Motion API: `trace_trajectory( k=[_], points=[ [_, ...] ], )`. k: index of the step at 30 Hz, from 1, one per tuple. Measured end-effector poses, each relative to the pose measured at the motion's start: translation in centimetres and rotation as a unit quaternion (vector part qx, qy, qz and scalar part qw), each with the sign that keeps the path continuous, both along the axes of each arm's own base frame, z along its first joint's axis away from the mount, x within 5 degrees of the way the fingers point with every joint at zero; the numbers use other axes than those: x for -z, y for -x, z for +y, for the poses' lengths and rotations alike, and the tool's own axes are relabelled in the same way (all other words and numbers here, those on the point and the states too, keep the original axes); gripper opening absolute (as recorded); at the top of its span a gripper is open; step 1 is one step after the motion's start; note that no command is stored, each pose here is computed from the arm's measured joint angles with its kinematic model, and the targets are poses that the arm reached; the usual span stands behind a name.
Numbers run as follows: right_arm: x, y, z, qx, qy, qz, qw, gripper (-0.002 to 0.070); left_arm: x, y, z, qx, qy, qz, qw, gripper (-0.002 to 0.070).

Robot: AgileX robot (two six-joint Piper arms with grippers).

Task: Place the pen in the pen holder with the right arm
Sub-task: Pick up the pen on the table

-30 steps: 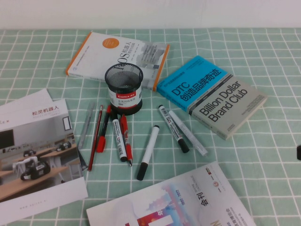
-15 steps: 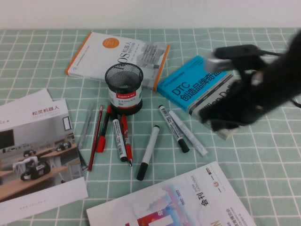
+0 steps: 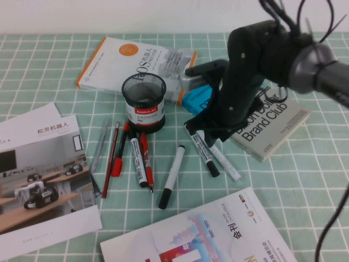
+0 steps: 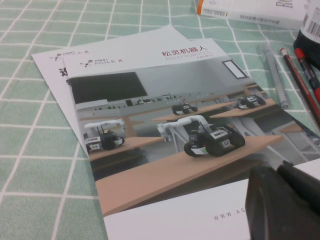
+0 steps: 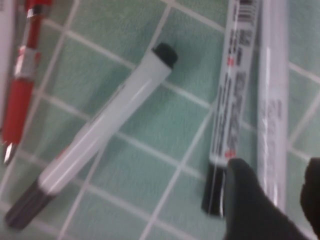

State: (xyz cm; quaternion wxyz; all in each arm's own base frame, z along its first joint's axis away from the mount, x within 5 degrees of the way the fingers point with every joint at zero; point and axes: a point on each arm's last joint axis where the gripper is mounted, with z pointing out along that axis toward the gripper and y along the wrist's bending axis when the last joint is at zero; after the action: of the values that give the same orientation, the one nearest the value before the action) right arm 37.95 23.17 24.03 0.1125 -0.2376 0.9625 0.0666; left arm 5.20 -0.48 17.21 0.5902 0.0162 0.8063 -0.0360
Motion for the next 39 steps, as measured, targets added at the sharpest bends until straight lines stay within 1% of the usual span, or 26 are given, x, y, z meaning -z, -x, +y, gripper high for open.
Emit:
trace_trajectory(
  k=[6,10,20,27,33,35,39],
  points=[
    [3.0,-1.7,0.8,-0.002,0.021,0.016,1.000,0.0235,0.0,0.0,0.0,0.000,0.000,0.000,1.000,-0.0006],
    [4.2,-2.1,0.8,-0.003,0.033,0.022,0.999,0.0235,0.0,0.0,0.0,0.000,0.000,0.000,1.000,-0.0006],
    [4.6,-2.9,0.1,0.002,0.041,0.004,0.999,0.0237,0.0,0.0,0.0,0.000,0.000,0.000,1.000,-0.0006],
    [5.9,-3.0,0.5,-0.021,0.039,0.018,0.999,0.0236,0.0,0.0,0.0,0.000,0.000,0.000,1.000,-0.0006],
    [6.0,-3.0,0.5,-0.031,0.040,0.017,0.999,0.0232,0.0,0.0,0.0,0.000,0.000,0.000,1.000,-0.0006],
    [5.9,-3.0,0.5,-0.033,0.041,0.017,0.998,0.0213,0.0,0.0,0.0,0.000,0.000,0.000,1.000,-0.0006],
    [6.1,-3.0,0.4,-0.035,0.046,0.022,0.998,0.0112,0.0,0.0,0.0,0.000,0.000,0.000,1.000,-0.0006]
  ],
)
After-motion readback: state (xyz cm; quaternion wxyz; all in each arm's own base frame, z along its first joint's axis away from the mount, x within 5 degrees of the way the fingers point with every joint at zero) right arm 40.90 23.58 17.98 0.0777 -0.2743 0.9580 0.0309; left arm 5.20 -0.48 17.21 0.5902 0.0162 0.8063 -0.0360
